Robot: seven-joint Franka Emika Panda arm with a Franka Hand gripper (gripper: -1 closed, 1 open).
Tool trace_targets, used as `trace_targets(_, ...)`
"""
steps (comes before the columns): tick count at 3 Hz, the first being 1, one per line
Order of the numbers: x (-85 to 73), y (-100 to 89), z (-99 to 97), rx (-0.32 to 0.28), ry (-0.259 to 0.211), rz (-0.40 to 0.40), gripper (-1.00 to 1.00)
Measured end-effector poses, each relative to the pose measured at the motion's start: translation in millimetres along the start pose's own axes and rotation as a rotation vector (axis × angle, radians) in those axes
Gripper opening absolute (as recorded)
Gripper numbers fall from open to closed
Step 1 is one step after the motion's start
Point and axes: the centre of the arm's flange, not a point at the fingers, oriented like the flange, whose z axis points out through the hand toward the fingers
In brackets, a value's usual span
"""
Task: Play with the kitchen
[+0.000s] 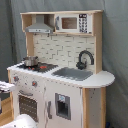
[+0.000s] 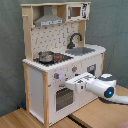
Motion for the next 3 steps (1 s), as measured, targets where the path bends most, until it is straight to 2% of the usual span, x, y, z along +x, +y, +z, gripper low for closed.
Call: trace_targets(3,22.3,29.4,62.0,-0.012,0.007,-0.038,1.00)
